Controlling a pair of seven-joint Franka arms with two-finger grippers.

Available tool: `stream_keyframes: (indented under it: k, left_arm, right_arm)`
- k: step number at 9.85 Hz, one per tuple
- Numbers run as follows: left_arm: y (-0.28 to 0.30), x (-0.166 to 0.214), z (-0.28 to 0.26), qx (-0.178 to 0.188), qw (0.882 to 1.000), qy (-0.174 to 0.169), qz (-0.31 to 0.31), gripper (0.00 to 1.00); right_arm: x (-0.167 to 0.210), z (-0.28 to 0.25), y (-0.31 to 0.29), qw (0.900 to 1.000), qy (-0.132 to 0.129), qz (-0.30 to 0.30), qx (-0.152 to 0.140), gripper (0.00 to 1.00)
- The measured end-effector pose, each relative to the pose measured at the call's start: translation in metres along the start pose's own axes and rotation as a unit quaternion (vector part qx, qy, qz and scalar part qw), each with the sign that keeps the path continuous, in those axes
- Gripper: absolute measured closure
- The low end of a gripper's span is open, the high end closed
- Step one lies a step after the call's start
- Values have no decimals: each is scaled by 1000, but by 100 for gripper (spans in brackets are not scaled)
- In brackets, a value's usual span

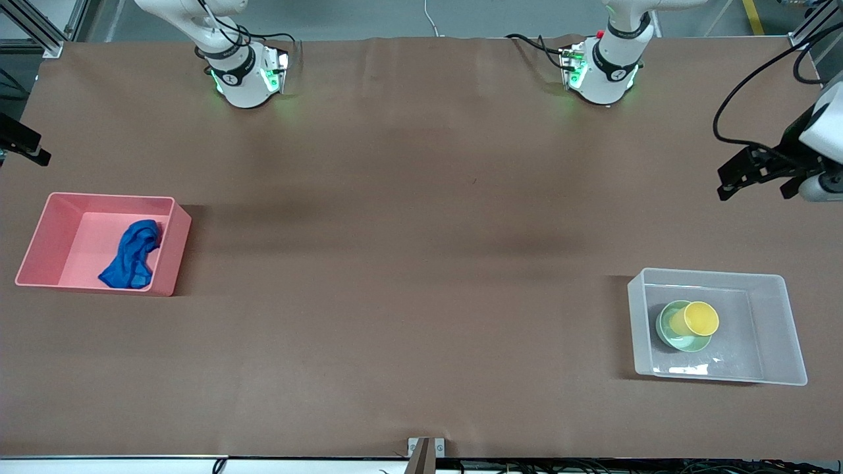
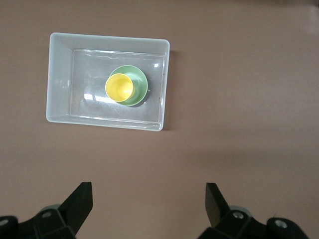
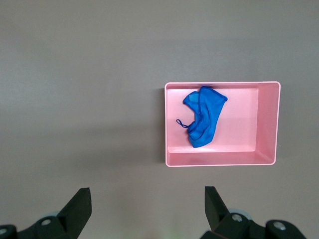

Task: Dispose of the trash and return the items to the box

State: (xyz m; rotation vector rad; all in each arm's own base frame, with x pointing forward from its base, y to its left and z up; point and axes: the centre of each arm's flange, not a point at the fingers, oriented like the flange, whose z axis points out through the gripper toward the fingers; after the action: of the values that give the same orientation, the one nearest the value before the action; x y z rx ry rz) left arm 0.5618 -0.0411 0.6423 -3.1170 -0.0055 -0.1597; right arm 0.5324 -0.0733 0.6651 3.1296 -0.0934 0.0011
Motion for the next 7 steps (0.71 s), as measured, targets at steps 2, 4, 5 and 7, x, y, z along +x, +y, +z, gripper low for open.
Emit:
stream_keyframes:
  k: [2, 4, 5, 7]
  left_arm:
    - [-3, 0, -14, -2, 1000, -11, 0, 0]
    - [1, 1, -6, -1, 999, -29, 13, 0]
    - [1, 0, -5, -1, 999, -31, 15, 0]
    - [-8, -1, -6, -2, 999, -34, 14, 0]
  right_arm:
    - [0, 0, 0, 1000, 0, 0, 0, 0]
    - [0, 0, 0, 1000, 0, 0, 0, 0]
    - [0, 0, 0, 1000, 0, 0, 0, 0]
    - [0, 0, 0, 1000, 0, 0, 0, 0]
